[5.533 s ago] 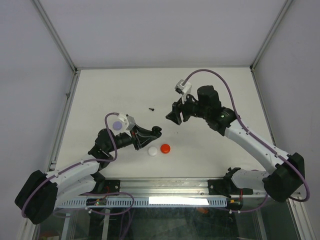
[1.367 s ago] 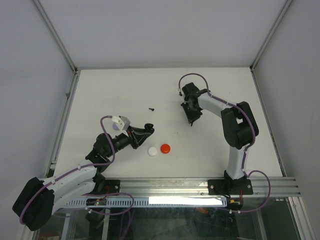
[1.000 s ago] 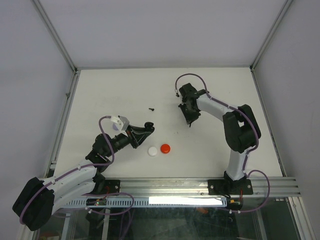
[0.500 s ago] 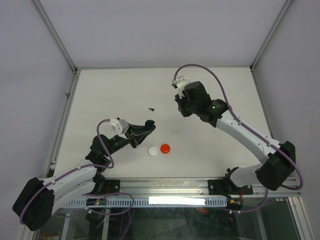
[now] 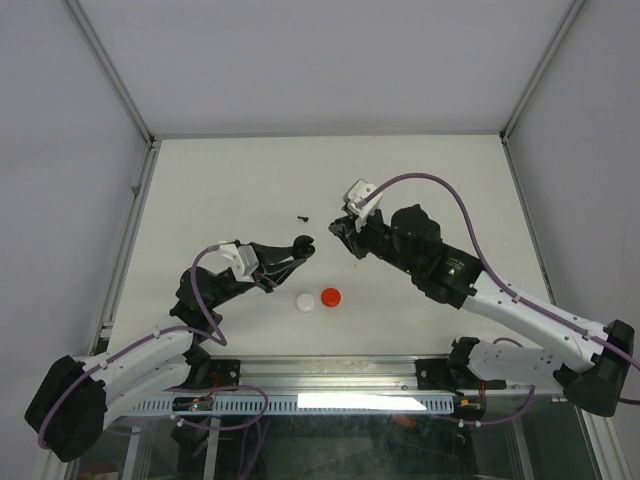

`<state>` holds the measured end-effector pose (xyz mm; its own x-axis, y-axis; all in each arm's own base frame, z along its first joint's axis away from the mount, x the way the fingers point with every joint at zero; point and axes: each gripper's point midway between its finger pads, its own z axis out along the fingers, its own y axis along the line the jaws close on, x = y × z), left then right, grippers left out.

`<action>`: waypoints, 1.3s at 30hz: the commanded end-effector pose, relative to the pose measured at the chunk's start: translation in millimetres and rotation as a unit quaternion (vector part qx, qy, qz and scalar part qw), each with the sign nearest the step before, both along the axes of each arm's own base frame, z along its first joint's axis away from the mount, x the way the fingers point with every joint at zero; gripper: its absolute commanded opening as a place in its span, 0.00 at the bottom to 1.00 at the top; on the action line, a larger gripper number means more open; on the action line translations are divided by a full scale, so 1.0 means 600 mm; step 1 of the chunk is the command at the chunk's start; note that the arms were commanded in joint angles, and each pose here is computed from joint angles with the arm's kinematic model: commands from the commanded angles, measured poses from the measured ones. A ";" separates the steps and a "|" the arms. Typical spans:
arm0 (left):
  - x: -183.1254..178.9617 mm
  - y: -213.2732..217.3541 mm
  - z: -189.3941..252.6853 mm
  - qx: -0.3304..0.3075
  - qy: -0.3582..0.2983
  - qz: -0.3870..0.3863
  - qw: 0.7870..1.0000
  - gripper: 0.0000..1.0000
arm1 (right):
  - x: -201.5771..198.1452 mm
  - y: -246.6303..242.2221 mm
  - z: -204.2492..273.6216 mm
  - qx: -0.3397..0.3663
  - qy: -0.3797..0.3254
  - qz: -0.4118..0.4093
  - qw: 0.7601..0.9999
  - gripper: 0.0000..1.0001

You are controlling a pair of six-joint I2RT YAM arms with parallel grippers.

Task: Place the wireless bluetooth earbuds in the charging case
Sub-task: Place the earbud in the charging case.

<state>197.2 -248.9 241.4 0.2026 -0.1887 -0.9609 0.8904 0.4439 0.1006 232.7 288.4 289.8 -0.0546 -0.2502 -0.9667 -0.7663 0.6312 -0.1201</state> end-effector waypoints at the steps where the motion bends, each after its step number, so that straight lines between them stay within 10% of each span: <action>1: -0.011 -0.003 0.068 -0.016 -0.091 -0.015 0.996 0.01 | -0.037 0.033 0.090 0.092 -0.090 0.062 0.990 0.10; 39: -0.021 -0.002 0.108 -0.095 -0.049 -0.035 0.994 0.00 | -0.115 0.098 0.074 0.139 -0.133 0.178 0.965 0.10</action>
